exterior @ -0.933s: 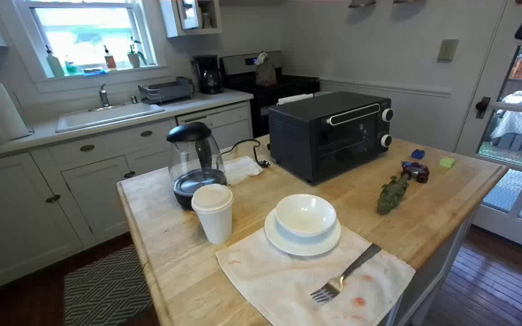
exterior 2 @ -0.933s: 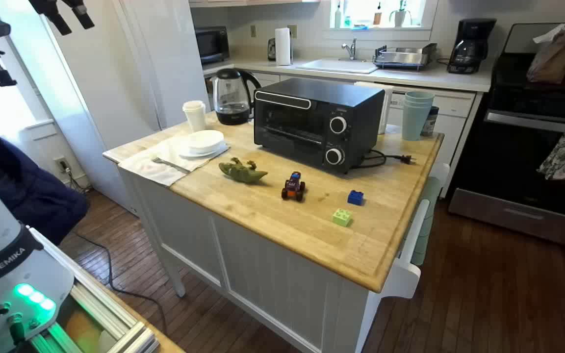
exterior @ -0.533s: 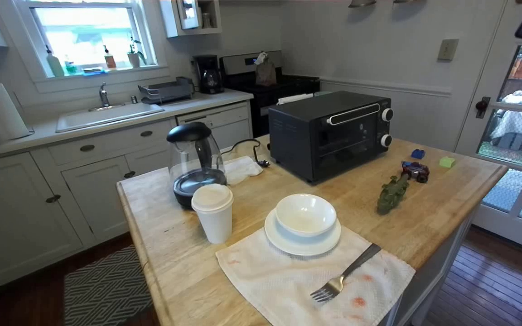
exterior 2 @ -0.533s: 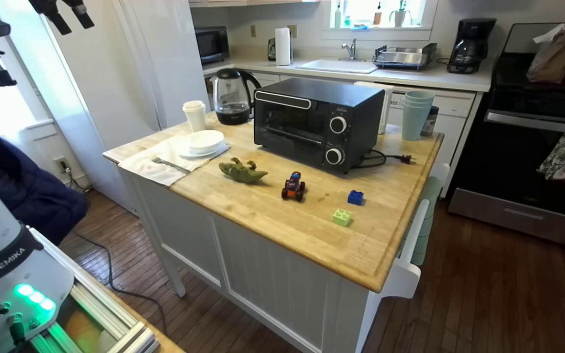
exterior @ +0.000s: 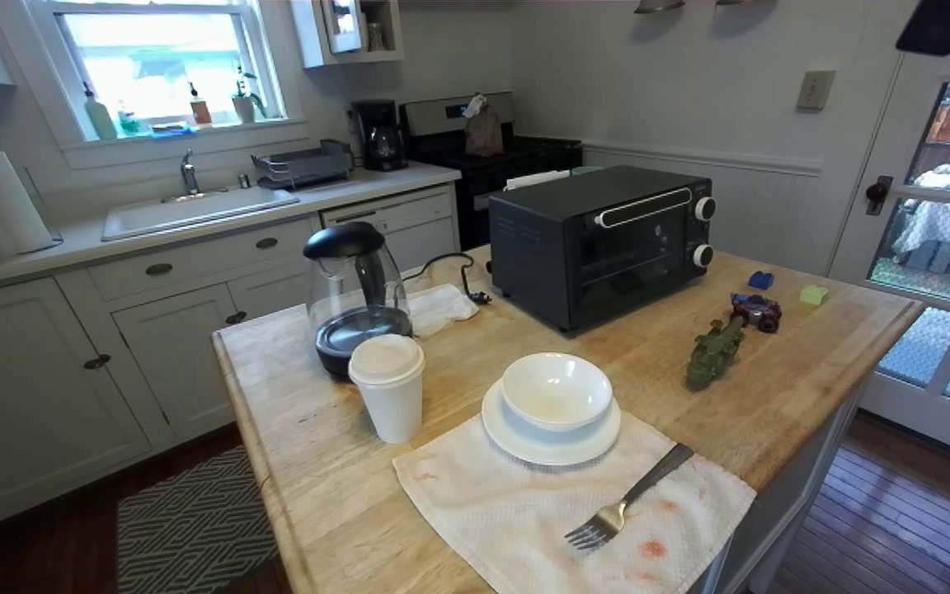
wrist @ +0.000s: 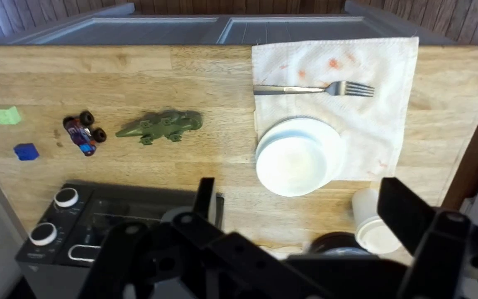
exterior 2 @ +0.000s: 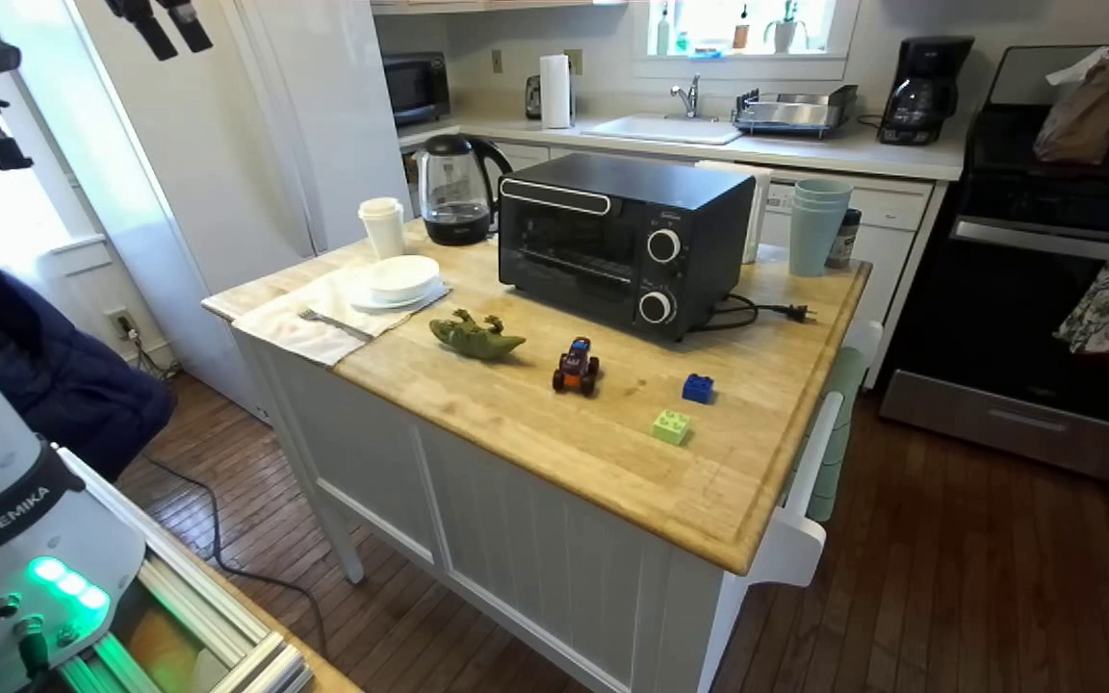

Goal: Place the toy animal upright

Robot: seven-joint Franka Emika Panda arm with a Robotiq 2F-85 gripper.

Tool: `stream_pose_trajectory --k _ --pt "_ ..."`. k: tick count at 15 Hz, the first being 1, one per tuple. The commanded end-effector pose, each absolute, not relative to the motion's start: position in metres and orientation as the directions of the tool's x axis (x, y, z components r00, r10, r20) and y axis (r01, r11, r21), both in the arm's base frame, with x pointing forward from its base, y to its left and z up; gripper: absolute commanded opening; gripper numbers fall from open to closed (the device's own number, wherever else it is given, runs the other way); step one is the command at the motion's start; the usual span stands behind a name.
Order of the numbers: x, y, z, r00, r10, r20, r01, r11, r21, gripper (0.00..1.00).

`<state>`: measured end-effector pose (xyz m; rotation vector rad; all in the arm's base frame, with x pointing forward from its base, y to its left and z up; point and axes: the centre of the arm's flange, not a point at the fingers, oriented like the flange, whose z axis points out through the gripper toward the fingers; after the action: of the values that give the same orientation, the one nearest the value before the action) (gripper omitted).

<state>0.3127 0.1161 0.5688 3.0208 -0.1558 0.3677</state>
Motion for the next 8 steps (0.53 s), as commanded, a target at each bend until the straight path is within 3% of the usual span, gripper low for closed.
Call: stream_pose_trajectory --k 1,8 --pt "0.323 0.055 0.569 0.926 -0.289 0.243 -0.303 -0.953 0.022 1.00" --pt "0.339 -0.036 0.531 0.771 -0.620 0.147 -0.615 -0.784 -0.086 1.00"
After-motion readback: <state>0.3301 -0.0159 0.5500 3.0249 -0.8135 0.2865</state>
